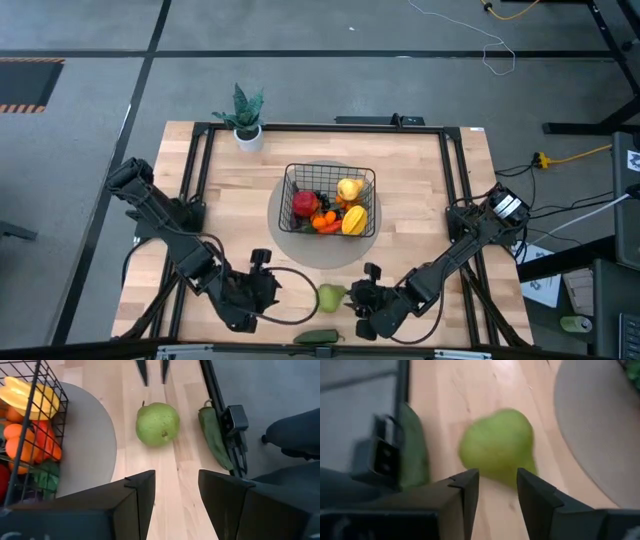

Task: Build produce basket
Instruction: Put the green pear into the black wire basket

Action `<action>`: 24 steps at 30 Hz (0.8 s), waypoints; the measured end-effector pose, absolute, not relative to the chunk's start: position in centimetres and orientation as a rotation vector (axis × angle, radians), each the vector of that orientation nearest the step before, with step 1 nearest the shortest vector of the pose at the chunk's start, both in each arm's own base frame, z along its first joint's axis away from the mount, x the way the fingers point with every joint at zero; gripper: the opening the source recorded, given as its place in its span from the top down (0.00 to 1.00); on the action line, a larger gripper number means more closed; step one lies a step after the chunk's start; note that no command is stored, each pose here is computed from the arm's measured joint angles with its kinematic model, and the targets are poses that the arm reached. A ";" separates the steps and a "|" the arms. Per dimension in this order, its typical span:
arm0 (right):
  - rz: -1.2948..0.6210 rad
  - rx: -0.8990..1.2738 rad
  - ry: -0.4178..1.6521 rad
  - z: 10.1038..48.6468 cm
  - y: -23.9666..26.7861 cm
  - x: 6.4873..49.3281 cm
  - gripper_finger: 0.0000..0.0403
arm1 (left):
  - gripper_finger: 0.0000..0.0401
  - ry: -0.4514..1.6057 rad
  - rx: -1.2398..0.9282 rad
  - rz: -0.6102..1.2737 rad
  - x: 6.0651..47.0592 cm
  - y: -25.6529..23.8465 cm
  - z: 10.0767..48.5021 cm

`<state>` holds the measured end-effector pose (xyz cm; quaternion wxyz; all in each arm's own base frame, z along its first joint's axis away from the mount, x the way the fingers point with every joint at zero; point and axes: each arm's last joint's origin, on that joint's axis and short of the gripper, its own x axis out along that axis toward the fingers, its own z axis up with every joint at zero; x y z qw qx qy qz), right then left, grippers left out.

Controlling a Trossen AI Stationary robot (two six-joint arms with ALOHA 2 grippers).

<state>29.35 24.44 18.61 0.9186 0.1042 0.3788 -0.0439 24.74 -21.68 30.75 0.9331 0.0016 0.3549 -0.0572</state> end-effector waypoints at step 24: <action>-0.181 0.018 0.951 14.4 22.9 29.9 0.70 | 0.66 0.719 0.010 -0.107 24.7 -21.7 30.8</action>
